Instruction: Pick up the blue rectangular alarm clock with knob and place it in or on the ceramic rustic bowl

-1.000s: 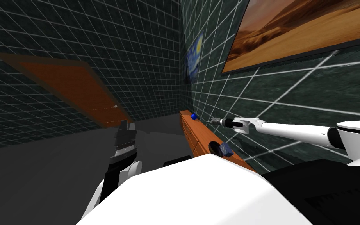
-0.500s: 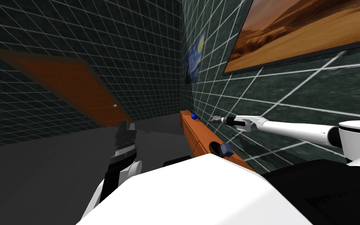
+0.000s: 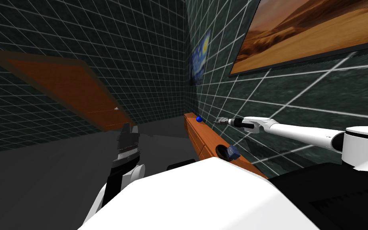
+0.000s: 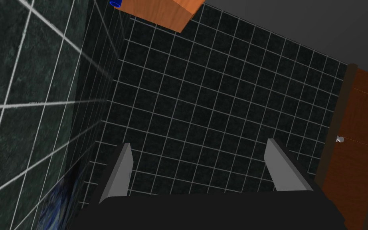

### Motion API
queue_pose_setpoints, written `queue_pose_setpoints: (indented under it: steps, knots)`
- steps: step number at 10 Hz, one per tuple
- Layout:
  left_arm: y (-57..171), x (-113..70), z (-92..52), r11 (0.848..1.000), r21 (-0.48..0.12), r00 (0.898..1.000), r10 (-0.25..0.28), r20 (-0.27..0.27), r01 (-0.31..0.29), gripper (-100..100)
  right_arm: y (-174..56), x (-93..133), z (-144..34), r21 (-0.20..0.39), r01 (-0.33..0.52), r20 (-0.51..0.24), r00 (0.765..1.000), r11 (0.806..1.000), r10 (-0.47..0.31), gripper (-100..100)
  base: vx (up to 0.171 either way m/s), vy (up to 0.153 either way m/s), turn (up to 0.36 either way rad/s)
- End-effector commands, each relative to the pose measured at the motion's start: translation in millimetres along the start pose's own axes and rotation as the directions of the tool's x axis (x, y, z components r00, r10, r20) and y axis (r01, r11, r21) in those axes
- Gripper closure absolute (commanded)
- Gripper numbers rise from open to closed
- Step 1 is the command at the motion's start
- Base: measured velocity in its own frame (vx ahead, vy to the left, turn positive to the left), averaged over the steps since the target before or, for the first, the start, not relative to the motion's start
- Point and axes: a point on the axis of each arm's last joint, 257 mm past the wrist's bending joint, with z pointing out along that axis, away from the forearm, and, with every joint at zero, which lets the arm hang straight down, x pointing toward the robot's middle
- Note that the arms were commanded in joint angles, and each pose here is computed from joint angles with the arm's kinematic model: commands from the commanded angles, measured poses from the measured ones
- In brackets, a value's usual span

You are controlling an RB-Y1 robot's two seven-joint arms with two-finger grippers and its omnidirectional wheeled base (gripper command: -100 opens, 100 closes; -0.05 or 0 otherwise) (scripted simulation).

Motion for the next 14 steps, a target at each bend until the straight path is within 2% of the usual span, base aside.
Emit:
queue_pose_setpoints:
  steps: [1,4,5,7,8,12,13,14]
  knots:
    - [0.0,0.0,0.0,1.000,0.000,1.000,0.000,0.000,0.000,0,5.6,-2.9,-1.7,-0.037,0.036,0.004,0.999,0.999,-0.036,-100,-0.011,-0.014,0.002]
    - [0.0,0.0,0.0,1.000,0.000,1.000,0.000,0.000,0.000,0,8.2,4.9,-1.9,-0.049,0.099,-0.022,0.995,0.994,-0.100,-100,-0.003,-0.009,0.000]
    - [0.0,0.0,0.0,1.000,0.000,1.000,0.000,0.000,0.000,0,4.8,8.3,-2.7,-0.050,0.045,0.002,0.999,0.998,-0.045,-100,0.052,0.080,-0.104]
    - [0.0,0.0,0.0,1.000,0.000,1.000,0.000,0.000,0.000,0,-12.7,-1.5,-10.8,-0.038,0.048,0.011,0.999,0.998,-0.047,-100,0.034,0.110,-0.033]
    - [0.0,0.0,0.0,1.000,0.000,1.000,0.000,0.000,0.000,0,-16.9,6.9,-15.6,-0.044,0.042,-0.009,0.999,0.998,-0.042,-100,0.010,0.018,0.015]
    - [0.0,0.0,0.0,1.000,0.000,1.000,0.000,0.000,0.000,0,-8.8,24.3,-18.2,-0.090,0.135,-0.064,0.988,0.987,-0.141,-100,0.000,-0.009,0.001]
    - [0.0,0.0,0.0,1.000,0.000,1.000,0.000,0.000,0.000,0,-10.3,35.3,-21.2,-0.088,0.060,-0.057,0.996,0.994,-0.065,-100,0.036,0.096,-0.097]
    - [0.1,0.0,-0.1,1.000,0.000,1.000,0.000,0.000,0.000,0,-20.2,30.2,-26.0,-0.077,0.060,-0.055,0.996,0.995,-0.065,-100,0.053,0.127,-0.075]
